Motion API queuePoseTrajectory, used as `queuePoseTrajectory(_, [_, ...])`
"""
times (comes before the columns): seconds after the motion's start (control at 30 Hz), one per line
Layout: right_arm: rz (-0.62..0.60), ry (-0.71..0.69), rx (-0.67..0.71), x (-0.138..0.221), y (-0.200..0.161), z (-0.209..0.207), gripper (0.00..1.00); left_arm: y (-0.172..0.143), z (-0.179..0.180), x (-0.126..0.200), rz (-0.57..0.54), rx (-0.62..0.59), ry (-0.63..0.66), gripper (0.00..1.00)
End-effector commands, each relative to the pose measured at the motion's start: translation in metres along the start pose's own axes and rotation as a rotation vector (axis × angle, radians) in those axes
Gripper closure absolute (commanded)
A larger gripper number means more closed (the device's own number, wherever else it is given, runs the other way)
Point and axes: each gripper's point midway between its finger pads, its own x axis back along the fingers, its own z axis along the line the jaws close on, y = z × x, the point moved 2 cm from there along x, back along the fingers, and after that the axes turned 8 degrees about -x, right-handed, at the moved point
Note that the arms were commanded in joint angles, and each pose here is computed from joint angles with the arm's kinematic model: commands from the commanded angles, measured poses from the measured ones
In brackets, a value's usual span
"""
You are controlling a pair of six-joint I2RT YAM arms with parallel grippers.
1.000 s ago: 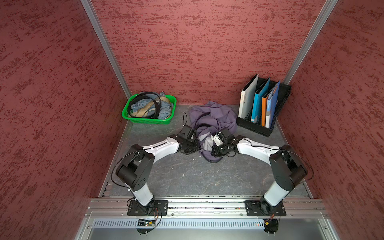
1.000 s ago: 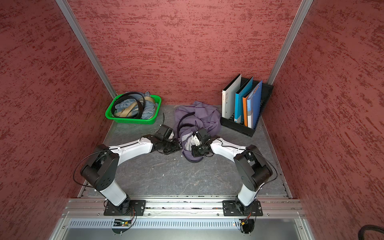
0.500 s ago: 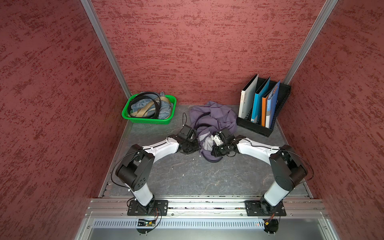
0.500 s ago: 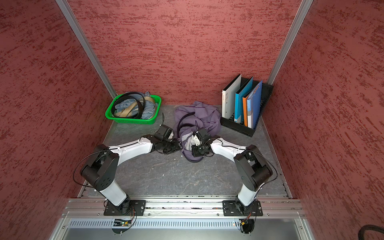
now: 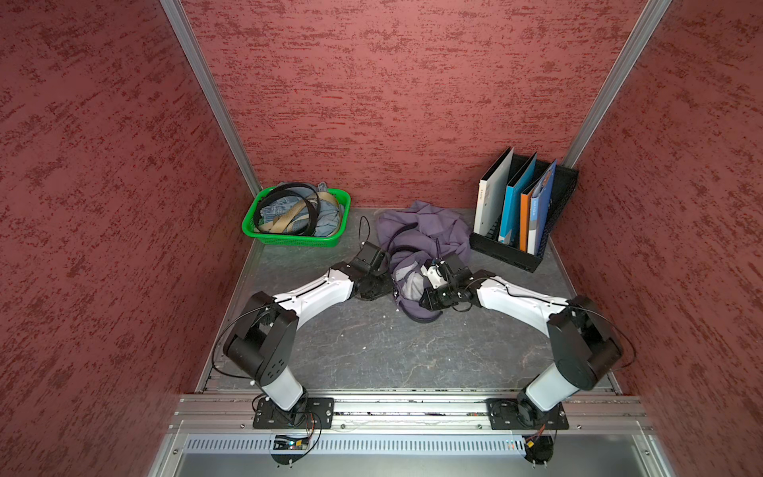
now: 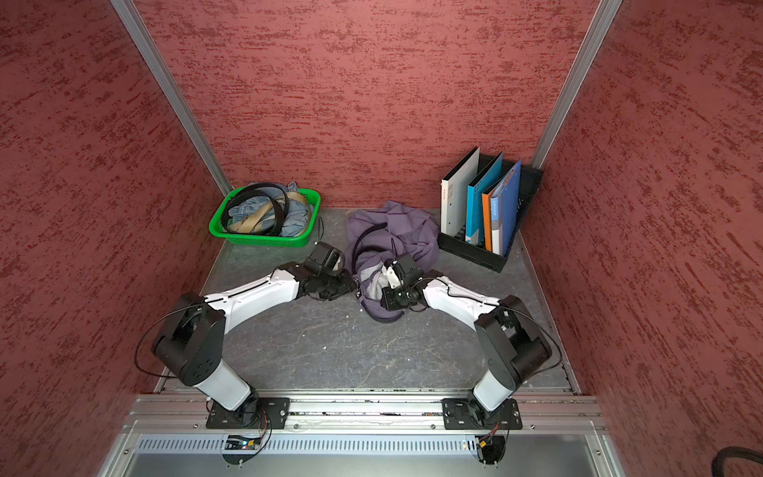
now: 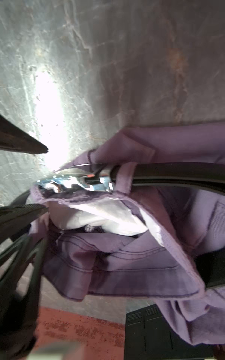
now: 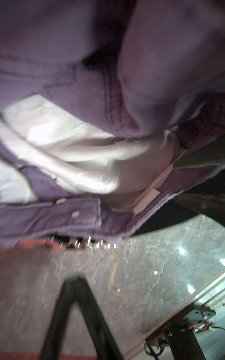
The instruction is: Remove the belt from the trousers
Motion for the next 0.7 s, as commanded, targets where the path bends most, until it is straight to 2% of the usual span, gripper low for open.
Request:
queuePoseTrajectory(0.0, [-0.103, 0.080, 0.128, 0.031, 0.011, 0.041, 0.72, 0.008, 0.003, -0.012, 0.018, -0.018, 0.053, 0.56])
queuePoseTrajectory(0.07, [-0.093, 0.092, 0.166, 0.037, 0.008, 0.054, 0.71, 0.012, 0.000, -0.017, 0.022, -0.018, 0.051, 0.56])
queuePoseTrajectory(0.17, [-0.059, 0.032, 0.205, 0.035, 0.002, 0.058, 0.72, 0.017, -0.002, -0.022, 0.033, -0.013, 0.065, 0.57])
queuePoseTrajectory(0.27, [-0.041, -0.052, 0.221, 0.031, -0.003, 0.052, 0.73, 0.017, 0.002, -0.023, 0.060, 0.003, 0.114, 0.63])
queuePoseTrajectory(0.4, [-0.025, -0.097, 0.214, 0.027, -0.008, 0.045, 0.74, 0.015, -0.002, -0.019, 0.071, -0.008, 0.126, 0.67])
queuePoseTrajectory(0.67, [0.001, -0.113, 0.186, 0.018, -0.018, 0.037, 0.75, 0.004, -0.004, -0.006, 0.084, -0.018, 0.135, 0.65])
